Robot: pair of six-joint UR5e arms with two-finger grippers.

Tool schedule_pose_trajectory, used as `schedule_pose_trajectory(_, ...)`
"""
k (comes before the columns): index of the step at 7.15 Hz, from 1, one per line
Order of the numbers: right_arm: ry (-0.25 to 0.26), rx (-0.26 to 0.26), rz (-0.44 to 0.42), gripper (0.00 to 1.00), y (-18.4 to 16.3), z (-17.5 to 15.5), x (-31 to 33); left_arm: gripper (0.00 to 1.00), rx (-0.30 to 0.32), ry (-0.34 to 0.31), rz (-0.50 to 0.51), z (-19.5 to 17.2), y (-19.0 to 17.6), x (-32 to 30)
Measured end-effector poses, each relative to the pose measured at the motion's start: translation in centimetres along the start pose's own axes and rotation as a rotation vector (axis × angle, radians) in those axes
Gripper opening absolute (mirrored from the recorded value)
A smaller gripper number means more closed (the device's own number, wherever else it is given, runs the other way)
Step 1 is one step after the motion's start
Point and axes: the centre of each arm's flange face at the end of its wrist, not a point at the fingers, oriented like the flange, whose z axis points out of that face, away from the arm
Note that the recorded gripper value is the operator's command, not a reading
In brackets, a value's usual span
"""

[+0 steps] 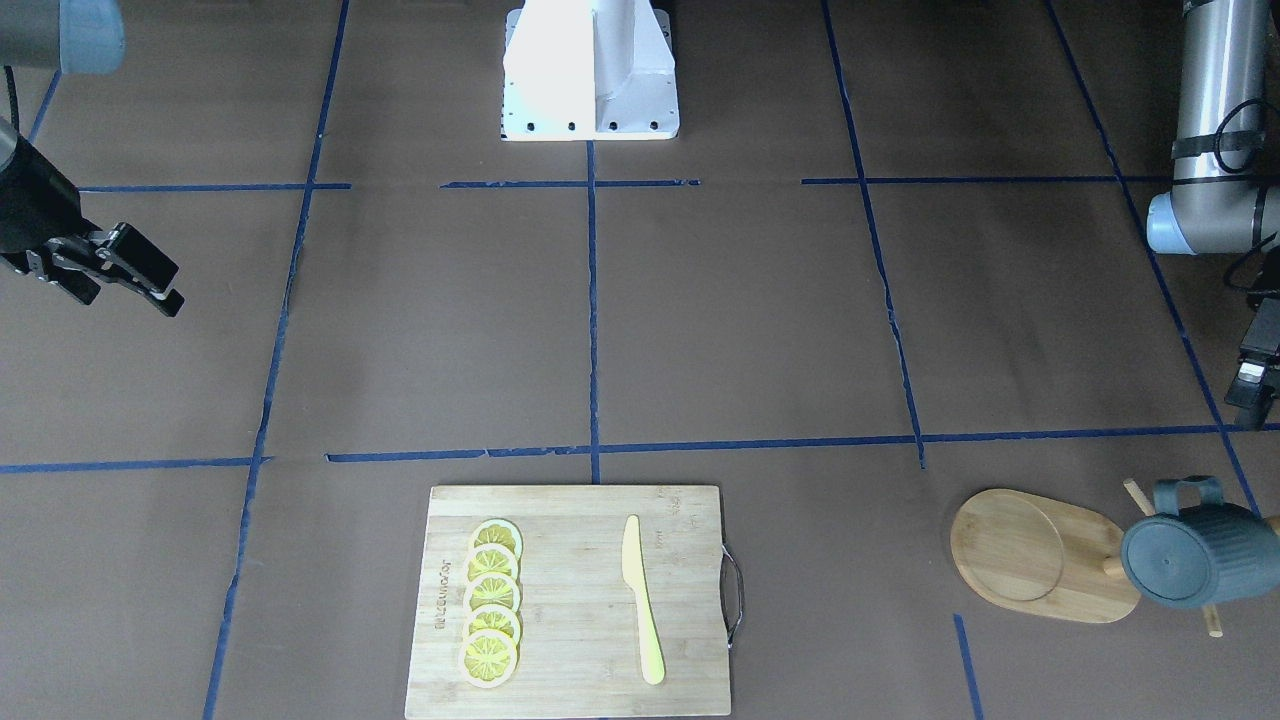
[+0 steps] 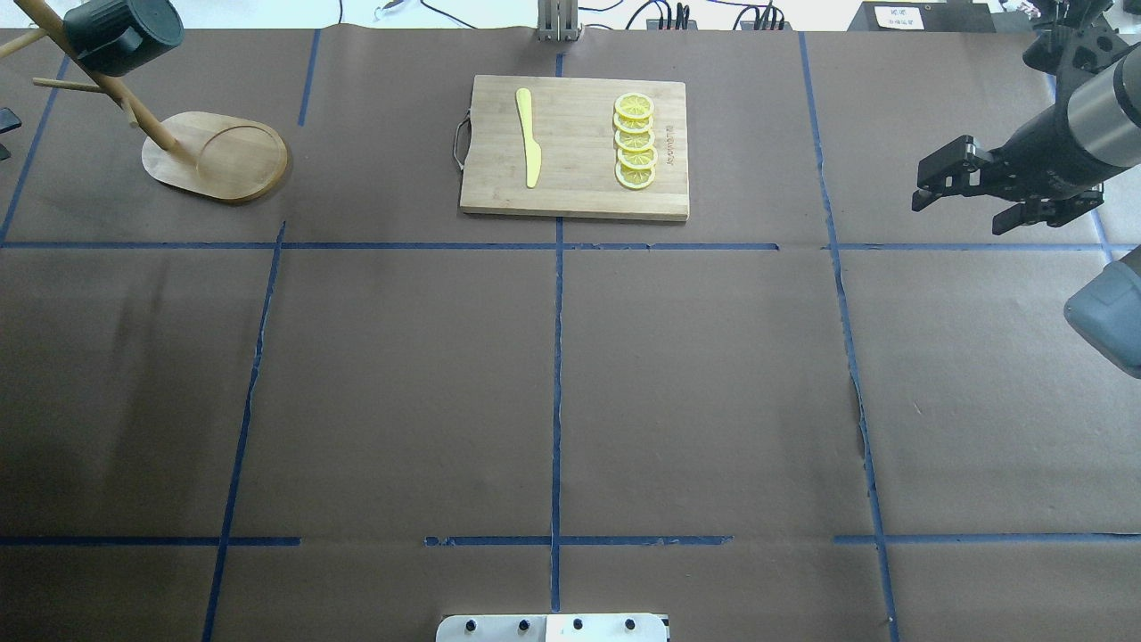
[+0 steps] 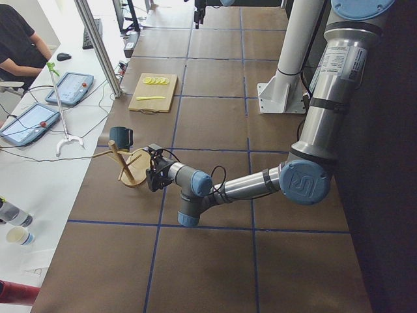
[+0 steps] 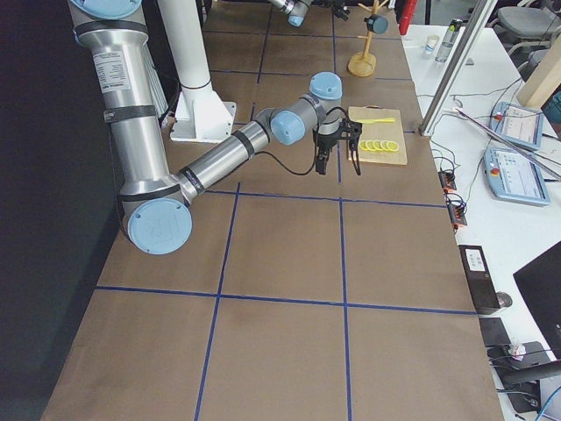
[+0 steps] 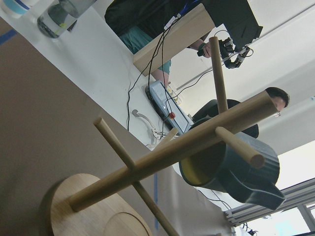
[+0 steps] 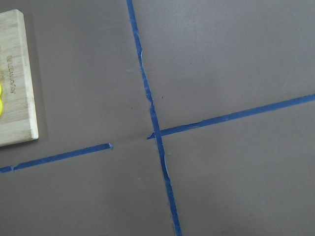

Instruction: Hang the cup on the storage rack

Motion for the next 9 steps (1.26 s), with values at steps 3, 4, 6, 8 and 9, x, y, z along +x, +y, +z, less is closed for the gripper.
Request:
schedule_pose_trajectory(3, 0.036, 0.01, -0.071, 1.0, -2.1, -0.1, 4.0, 1.0, -0.088, -0.206, 0.334, -2.4, -3.7, -4.1)
schedule_pose_trajectory(4, 0.05, 0.01, -0.095, 1.0, -2.6, -0.2, 5.9, 1.0, -0.133, -0.271, 0.39, -3.2, -5.2, -5.4)
schedule_pose_trajectory(6, 0.088, 0.006, -0.161, 1.0, -4.0, -0.4, 11.2, 1.0, -0.221, -0.369, 0.488, -3.5, -6.5, -7.2)
schedule_pose_trajectory(8, 0.137, -0.022, -0.242, 1.0, -6.0, 0.0, 18.2, 1.0, -0.304, -0.45, 0.564, -3.2, -7.1, -8.4)
schedule_pose_trajectory(9, 0.146, -0.05, -0.276, 1.0, -6.8, 0.2, 21.6, 1.0, -0.36, -0.486, 0.589, -2.9, -7.8, -8.3)
